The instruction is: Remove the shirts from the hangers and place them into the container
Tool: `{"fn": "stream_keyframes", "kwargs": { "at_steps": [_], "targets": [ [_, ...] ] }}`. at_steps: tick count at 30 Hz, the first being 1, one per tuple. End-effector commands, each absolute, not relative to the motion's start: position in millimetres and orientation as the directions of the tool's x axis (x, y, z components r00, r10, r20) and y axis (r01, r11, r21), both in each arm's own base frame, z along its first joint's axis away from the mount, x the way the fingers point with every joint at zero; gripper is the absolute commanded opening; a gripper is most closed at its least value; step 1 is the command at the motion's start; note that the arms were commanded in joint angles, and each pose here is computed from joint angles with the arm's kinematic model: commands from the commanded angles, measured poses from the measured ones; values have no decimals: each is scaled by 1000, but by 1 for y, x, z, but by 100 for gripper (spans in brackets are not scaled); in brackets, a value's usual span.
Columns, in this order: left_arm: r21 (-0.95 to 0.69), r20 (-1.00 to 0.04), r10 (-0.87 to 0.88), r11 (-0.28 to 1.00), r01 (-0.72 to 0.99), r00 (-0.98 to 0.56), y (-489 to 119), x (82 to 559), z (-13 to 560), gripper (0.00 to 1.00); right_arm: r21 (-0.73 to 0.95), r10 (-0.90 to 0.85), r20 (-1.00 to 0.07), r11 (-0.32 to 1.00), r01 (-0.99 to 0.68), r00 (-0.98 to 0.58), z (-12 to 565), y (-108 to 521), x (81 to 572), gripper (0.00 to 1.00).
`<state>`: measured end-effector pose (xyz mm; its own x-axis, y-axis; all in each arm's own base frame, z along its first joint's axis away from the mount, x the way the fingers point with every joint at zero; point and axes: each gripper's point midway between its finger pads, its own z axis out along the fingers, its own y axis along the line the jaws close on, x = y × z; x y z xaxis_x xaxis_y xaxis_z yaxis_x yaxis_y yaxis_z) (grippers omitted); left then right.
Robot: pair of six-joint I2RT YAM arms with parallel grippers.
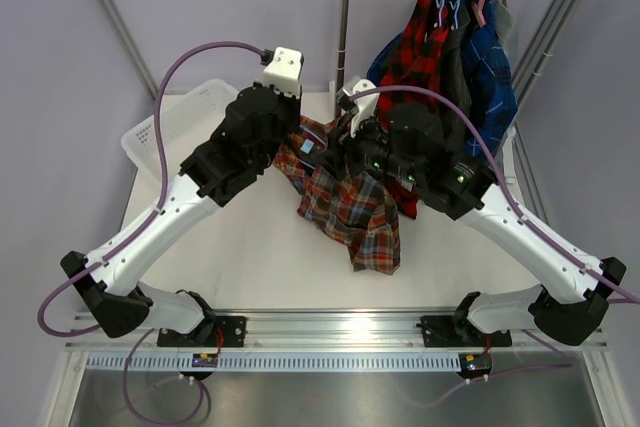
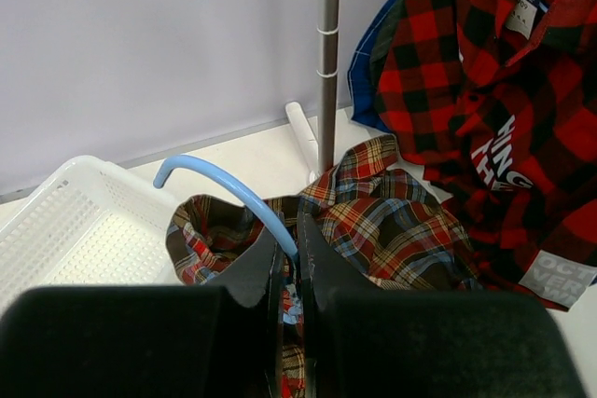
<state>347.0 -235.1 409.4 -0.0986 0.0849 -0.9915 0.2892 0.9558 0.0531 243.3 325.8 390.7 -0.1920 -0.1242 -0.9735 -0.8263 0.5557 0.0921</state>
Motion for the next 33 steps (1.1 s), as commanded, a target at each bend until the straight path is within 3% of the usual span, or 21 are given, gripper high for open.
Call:
{"fn": "stream_keyframes", "kwargs": {
  "at_steps": [1, 18, 24, 33],
  "targets": [
    [-34, -999, -30, 969, 244, -22, -226, 345, 441, 0, 106, -42, -980, 710, -696, -192, 400, 310, 271, 55],
    [1, -1000, 5, 983, 184, -22, -222, 355, 427, 0, 159, 17, -970, 796, -584, -241, 393, 294, 281, 51],
    [0, -1000, 2, 983, 184, -11, -223, 356, 428, 0, 186, 3, -957, 772, -608, -290, 381, 303, 276, 52],
    [-10, -1000, -11, 982, 189, 2, -222, 355, 433, 0, 190, -29, -952, 727, -660, -305, 372, 313, 268, 41]
  ]
}}
